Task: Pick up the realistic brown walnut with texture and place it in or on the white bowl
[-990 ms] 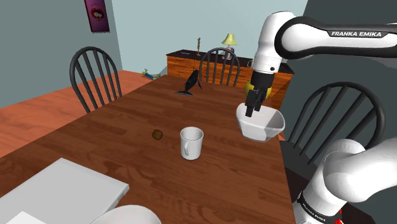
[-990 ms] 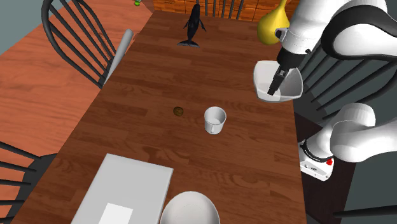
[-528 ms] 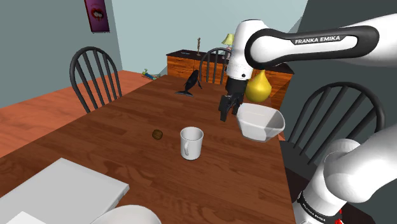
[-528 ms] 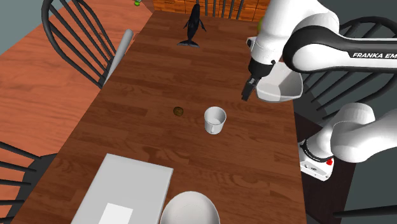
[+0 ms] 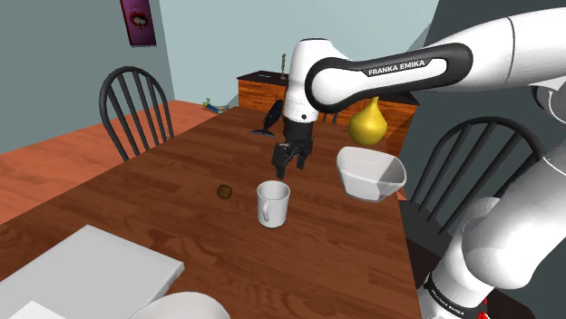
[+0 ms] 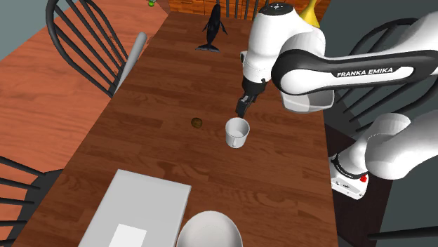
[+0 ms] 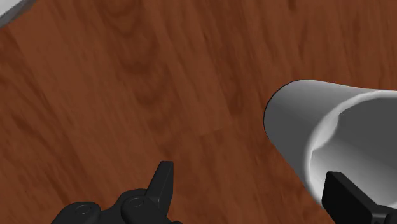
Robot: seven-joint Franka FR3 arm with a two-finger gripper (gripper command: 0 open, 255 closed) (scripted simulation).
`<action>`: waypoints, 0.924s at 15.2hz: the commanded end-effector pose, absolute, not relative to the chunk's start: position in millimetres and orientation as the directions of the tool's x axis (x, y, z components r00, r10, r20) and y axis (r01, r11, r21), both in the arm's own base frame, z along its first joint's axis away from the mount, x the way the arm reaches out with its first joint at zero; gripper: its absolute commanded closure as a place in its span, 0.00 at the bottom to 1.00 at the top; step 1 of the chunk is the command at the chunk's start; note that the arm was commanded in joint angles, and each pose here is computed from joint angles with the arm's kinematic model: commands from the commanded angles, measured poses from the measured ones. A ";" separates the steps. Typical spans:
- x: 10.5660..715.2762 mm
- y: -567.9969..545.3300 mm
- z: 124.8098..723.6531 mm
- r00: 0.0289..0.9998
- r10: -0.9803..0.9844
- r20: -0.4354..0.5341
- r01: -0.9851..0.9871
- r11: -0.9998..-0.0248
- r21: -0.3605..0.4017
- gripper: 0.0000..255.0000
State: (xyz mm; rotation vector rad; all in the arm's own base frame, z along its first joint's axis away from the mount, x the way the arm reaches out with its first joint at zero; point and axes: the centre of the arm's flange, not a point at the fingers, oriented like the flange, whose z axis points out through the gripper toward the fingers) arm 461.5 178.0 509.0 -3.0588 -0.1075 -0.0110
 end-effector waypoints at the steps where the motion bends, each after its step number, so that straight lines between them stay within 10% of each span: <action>1: 481.5 193.9 500.6 0.998 0.066 0.017 0.067 -0.995 -0.076 0.00; 14: 601.7 305.0 457.9 0.997 0.050 0.063 0.053 -0.998 -0.044 0.00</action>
